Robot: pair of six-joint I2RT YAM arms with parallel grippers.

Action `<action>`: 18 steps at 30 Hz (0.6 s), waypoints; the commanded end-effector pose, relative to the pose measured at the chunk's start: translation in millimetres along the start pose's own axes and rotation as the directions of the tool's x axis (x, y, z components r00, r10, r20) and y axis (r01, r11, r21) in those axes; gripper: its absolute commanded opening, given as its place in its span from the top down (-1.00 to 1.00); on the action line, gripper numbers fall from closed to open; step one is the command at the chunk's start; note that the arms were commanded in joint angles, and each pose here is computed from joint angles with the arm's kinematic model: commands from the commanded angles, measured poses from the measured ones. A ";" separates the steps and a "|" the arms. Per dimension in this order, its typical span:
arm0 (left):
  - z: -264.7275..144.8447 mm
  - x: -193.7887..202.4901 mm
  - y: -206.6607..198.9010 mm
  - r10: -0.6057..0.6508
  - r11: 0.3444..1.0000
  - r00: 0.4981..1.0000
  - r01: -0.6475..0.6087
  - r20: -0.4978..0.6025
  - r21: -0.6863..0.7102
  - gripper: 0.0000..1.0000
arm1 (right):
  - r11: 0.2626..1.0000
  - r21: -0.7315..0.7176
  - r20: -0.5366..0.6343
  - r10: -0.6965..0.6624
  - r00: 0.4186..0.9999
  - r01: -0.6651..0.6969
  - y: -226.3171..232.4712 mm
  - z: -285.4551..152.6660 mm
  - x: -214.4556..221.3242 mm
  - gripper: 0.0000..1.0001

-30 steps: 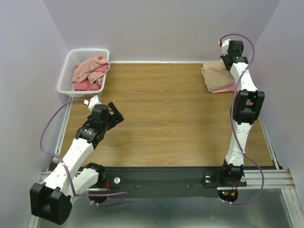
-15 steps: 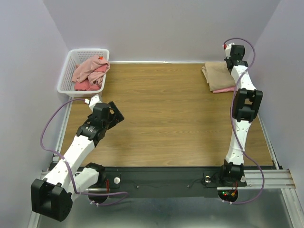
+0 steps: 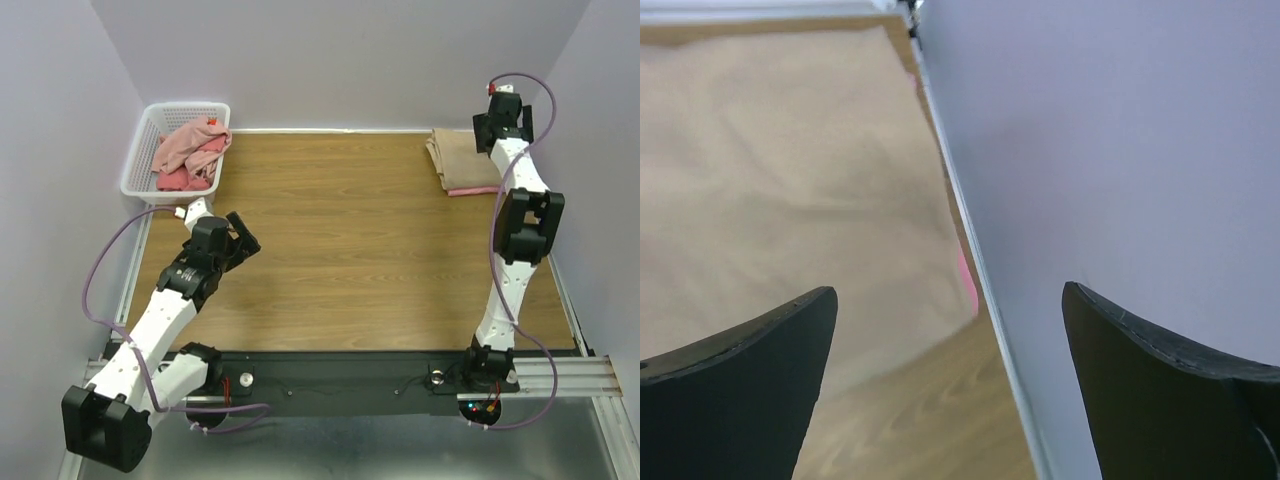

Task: Fold and stack the t-shirts
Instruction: Neatly place the folded tshirt to the corner

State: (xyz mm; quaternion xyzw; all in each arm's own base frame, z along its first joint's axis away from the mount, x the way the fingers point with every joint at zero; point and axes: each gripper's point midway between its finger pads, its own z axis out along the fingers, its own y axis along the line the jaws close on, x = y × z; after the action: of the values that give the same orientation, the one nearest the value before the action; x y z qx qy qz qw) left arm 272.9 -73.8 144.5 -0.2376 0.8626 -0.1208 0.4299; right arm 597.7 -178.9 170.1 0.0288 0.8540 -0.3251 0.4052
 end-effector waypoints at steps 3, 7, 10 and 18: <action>-25.8 -36.5 -20.6 -0.006 0.999 0.997 0.002 0.073 0.053 -0.97 | 0.930 -0.027 0.235 0.362 0.902 -0.367 -52.9 -154.8 -75.8 -1.00; -33.2 -39.2 -12.3 0.002 1.000 0.997 -0.002 0.072 0.007 -0.97 | 0.814 -0.258 0.014 0.542 0.840 -0.521 -1.0 -200.3 -0.1 -1.00; -35.6 -38.0 -8.9 -0.027 0.999 0.995 0.025 0.099 0.022 -0.97 | 0.718 -0.372 -0.112 0.594 0.796 -0.588 27.1 -232.7 43.0 -1.00; -63.9 -57.8 -22.6 0.004 0.994 0.988 -0.021 0.154 0.106 -0.97 | 0.629 -0.458 -0.364 0.512 0.778 -0.628 76.9 -288.2 174.6 -1.00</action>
State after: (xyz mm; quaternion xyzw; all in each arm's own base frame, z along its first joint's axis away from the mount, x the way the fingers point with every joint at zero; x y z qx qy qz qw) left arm 260.9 -68.8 210.3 -0.2322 0.8280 -0.1535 0.4868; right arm 336.3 -20.3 147.9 0.2014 0.8864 0.0025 0.4167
